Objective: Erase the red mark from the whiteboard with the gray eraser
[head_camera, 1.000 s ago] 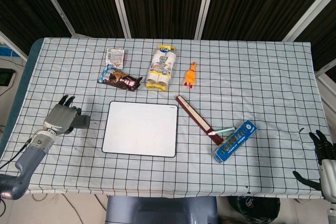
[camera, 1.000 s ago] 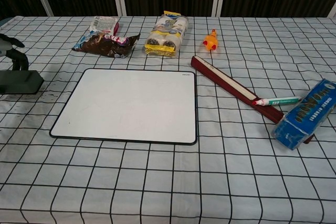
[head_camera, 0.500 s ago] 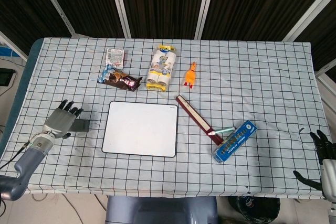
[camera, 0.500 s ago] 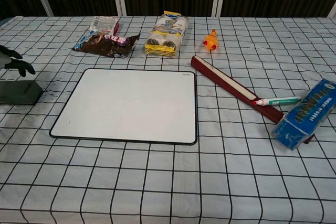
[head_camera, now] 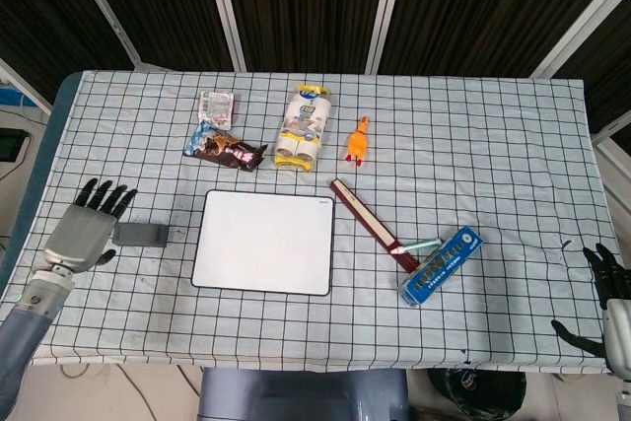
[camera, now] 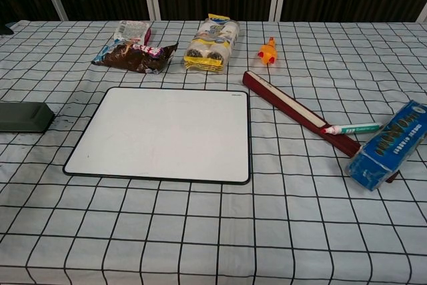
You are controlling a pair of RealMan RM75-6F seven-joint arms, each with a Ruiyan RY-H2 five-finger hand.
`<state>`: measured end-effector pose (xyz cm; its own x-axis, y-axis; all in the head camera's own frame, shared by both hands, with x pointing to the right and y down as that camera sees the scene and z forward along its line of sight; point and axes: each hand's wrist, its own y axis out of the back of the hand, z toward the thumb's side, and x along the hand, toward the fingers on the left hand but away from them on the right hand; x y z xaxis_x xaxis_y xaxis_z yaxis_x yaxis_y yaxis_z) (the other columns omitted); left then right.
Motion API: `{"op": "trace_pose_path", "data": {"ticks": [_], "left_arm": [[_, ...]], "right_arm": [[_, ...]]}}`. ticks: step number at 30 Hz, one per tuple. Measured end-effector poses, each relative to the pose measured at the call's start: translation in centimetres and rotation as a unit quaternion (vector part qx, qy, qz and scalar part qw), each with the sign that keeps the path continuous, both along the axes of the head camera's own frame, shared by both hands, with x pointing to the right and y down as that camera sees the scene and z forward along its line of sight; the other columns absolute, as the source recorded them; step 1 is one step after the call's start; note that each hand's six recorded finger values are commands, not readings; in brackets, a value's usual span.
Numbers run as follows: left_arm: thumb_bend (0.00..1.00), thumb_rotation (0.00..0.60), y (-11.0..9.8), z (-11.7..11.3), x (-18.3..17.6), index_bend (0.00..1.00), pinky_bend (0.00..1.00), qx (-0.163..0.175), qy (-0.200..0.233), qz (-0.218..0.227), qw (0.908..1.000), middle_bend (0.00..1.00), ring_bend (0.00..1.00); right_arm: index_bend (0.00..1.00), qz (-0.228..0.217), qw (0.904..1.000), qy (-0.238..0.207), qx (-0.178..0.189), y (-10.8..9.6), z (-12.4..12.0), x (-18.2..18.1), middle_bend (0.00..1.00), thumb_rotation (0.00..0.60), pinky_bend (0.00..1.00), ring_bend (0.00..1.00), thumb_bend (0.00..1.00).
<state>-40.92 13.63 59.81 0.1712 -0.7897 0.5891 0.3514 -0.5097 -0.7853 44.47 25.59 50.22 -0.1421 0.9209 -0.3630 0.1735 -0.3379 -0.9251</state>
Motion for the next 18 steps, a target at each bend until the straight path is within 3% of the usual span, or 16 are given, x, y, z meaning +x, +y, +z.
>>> {"op": "trace_pose_path", "data": {"ticks": [4, 10, 18], "left_arm": [[0.14, 0.600, 0.8, -3.7, -1.2, 0.00, 0.00, 0.036, 0.028, -0.020, 0.9988, 0.03, 0.00], [0.14, 0.600, 4.3, -7.7, -2.8, 0.00, 0.00, 0.067, 0.064, -0.030, 0.9953, 0.03, 0.00], [0.14, 0.600, 7.2, -9.6, -4.7, 0.00, 0.00, 0.074, 0.077, -0.048, 0.9931, 0.03, 0.00]], "right_arm": [[0.01, -0.001, 1.0000, 0.000, 0.002, 0.0, -0.1, -0.1, 0.05, 0.600, 0.19, 0.14, 0.14], [0.01, -0.004, 1.0000, 0.004, 0.004, 0.0, -0.1, -0.1, 0.05, 0.600, 0.19, 0.14, 0.14], [0.01, -0.007, 0.9999, 0.007, 0.009, -0.1, -0.2, -0.1, 0.05, 0.600, 0.19, 0.14, 0.15]]}}
